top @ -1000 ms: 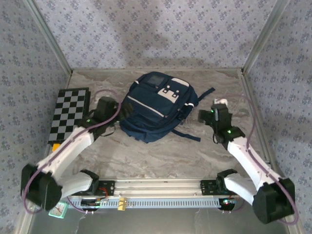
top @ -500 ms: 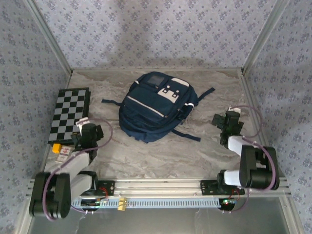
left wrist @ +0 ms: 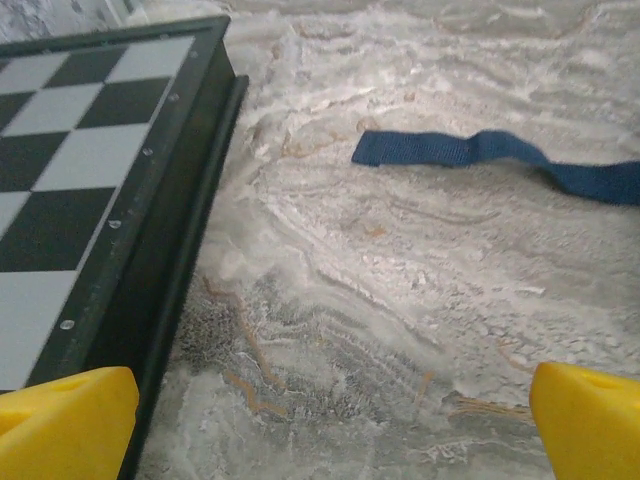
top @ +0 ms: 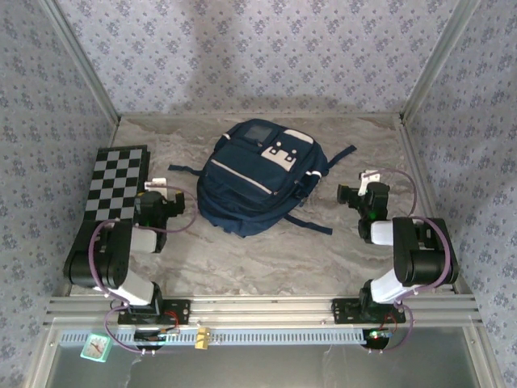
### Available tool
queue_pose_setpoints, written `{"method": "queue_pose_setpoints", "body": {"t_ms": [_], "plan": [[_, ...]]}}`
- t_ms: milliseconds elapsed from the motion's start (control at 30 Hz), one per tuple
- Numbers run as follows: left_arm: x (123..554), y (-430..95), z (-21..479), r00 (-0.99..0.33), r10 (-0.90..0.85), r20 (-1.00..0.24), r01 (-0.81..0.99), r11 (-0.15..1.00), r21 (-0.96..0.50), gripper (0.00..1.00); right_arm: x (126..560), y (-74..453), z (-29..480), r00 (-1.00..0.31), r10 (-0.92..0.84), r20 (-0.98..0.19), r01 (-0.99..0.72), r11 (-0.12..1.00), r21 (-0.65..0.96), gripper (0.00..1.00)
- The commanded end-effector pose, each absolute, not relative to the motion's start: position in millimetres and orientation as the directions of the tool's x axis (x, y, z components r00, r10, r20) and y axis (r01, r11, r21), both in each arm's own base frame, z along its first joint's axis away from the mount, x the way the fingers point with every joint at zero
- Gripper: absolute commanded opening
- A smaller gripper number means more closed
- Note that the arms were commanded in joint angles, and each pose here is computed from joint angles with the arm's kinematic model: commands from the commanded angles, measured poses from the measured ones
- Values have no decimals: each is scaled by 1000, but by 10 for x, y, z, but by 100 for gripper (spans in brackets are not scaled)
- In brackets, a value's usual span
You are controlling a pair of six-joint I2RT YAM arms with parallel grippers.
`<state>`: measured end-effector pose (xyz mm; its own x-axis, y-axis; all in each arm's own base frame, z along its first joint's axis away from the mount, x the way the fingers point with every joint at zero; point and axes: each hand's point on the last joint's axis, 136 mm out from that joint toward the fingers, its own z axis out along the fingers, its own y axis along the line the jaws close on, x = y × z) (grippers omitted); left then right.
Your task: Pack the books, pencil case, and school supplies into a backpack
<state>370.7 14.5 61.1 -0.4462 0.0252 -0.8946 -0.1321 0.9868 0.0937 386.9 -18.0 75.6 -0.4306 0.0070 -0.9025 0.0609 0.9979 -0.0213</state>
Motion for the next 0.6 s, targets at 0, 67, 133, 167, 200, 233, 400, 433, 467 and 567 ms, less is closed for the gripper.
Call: {"method": "queue_pose_setpoints", "body": {"t_ms": [0, 67, 133, 167, 200, 233, 400, 433, 467, 567], "plan": [[3957, 242, 881, -377, -46, -925, -148, 989, 11, 100, 3912, -159, 836, -396, -21, -918, 44, 998, -41, 100], [3947, 269, 897, -370, -52, -927, -161, 987, 9, 100, 3916, -168, 842, -394, -16, -919, 44, 998, -36, 100], [3948, 269, 903, -362, -51, -931, -160, 987, 8, 100, 3915, -168, 844, -394, -16, -919, 45, 998, -37, 100], [3946, 267, 889, -371, -52, -927, -160, 987, 9, 100, 3915, -169, 842, -394, -16, -919, 45, 998, -37, 100], [3946, 265, 899, -365, -51, -930, -160, 987, 9, 100, 3915, -170, 839, -395, -16, -918, 44, 998, -37, 100], [3949, 266, 900, -367, -51, -929, -159, 987, 9, 100, 3916, -165, 841, -395, -17, -919, 43, 998, -37, 100], [3947, 268, 898, -367, -51, -929, -160, 987, 9, 100, 3916, -164, 843, -394, -18, -919, 43, 998, -38, 100], [3950, 264, 901, -366, -51, -929, -159, 987, 9, 100, 3915, -162, 840, -395, -19, -918, 43, 998, -39, 100], [3948, 269, 900, -366, -50, -929, -160, 987, 9, 100, 3918, -164, 842, -395, -19, -918, 44, 998, -40, 100], [3948, 264, 898, -367, -50, -929, -158, 987, 9, 100, 3925, -164, 835, -400, -16, -916, 40, 999, -35, 100]]}}
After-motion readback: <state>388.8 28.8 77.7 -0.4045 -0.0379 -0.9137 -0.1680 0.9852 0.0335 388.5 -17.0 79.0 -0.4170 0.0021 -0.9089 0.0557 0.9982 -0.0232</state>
